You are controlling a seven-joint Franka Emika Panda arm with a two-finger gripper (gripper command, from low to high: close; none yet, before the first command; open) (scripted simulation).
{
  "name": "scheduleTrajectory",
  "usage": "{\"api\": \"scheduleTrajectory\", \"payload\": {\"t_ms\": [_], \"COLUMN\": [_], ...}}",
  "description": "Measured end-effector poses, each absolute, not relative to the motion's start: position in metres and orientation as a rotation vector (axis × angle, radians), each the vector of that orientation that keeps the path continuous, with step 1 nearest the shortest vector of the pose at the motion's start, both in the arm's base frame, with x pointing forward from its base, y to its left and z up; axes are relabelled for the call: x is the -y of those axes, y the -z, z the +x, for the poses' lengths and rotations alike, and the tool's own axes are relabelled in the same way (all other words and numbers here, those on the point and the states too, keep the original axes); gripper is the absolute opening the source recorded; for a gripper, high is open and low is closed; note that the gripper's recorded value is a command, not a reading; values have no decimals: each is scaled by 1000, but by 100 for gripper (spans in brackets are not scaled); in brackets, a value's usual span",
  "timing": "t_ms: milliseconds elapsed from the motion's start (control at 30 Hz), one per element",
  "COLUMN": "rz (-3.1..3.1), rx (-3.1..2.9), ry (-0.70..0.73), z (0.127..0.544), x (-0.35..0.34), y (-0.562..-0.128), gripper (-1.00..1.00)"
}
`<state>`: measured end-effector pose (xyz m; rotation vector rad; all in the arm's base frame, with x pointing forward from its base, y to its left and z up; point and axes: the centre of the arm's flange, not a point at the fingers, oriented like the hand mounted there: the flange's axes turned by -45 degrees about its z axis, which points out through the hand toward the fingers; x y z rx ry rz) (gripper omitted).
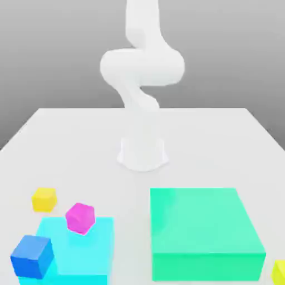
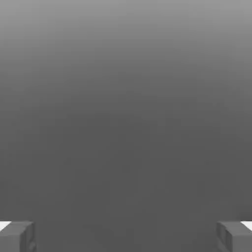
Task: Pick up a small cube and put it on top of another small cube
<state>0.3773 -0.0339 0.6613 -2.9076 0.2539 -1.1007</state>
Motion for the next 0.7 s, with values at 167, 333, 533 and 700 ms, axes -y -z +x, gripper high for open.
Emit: {"api": "scheduleTrajectory", "payload": {"t_ms": [167,333,533,700], "rz": [-2871,-2726,-2423,-2134], "rx": [-807,-1343,-1934,-2302], "ry": [822,550,232,20], "z": [414,398,324,249], "x": [119,197,259,278], "y": [-537,-413,-277,-191], "gripper": [0,0,0,0]}}
